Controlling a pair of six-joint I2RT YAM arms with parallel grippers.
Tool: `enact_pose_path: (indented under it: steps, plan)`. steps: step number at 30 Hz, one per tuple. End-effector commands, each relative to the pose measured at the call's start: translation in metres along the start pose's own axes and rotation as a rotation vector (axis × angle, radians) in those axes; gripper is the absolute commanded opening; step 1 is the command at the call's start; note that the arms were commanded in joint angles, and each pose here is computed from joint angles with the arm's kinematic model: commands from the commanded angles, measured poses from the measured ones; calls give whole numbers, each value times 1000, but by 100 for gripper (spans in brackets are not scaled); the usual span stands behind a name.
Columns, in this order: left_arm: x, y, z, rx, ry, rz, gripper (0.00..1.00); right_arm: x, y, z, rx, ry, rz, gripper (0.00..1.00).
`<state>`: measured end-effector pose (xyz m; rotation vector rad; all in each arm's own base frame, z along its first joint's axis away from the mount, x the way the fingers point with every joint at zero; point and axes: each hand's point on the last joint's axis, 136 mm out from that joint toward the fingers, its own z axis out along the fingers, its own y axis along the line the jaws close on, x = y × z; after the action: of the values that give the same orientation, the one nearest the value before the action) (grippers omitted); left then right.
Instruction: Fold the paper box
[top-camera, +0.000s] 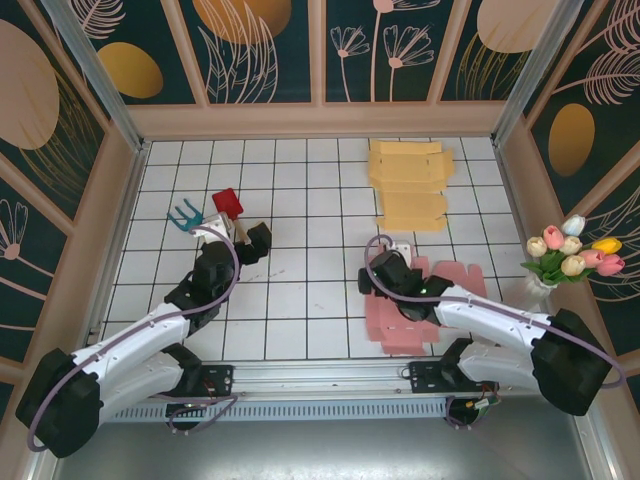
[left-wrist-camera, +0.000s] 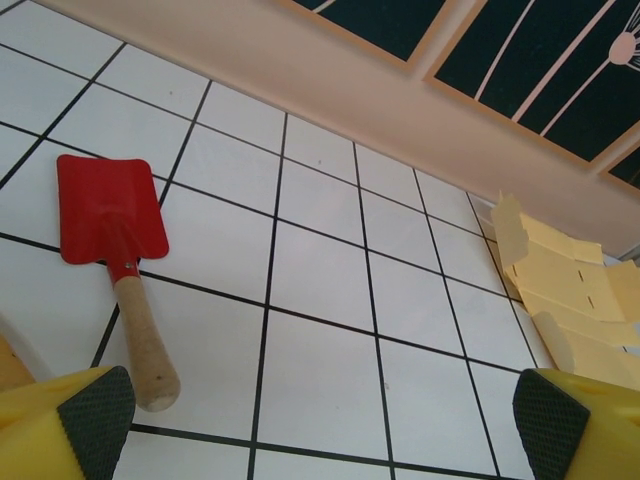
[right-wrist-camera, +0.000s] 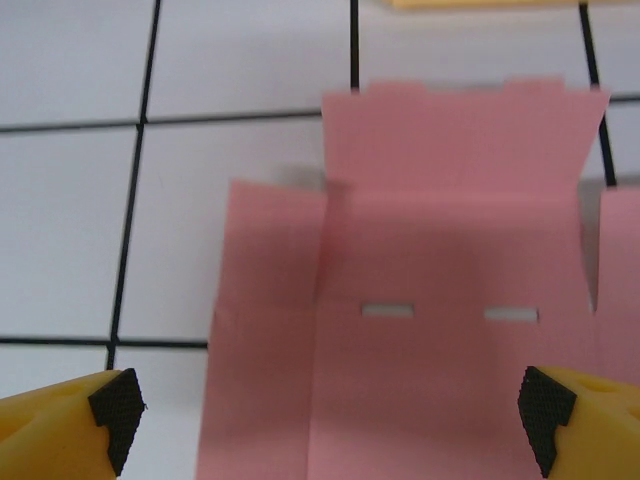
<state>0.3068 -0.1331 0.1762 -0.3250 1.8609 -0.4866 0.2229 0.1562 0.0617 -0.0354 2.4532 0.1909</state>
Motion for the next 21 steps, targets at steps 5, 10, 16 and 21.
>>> enact_pose_path:
  steps: [5,10,16,21]
  plan:
    - [3,5,-4,-9,-4,-25,99,43,13,5,-99,84,90,99]
    - [3,11,-10,-16,-14,-38,99,57,30,11,-136,81,101,99]
    - [4,12,-18,9,-18,-62,99,49,63,25,-198,74,95,99]
    - [11,19,-22,11,-10,-92,99,13,100,36,-253,-12,115,99]
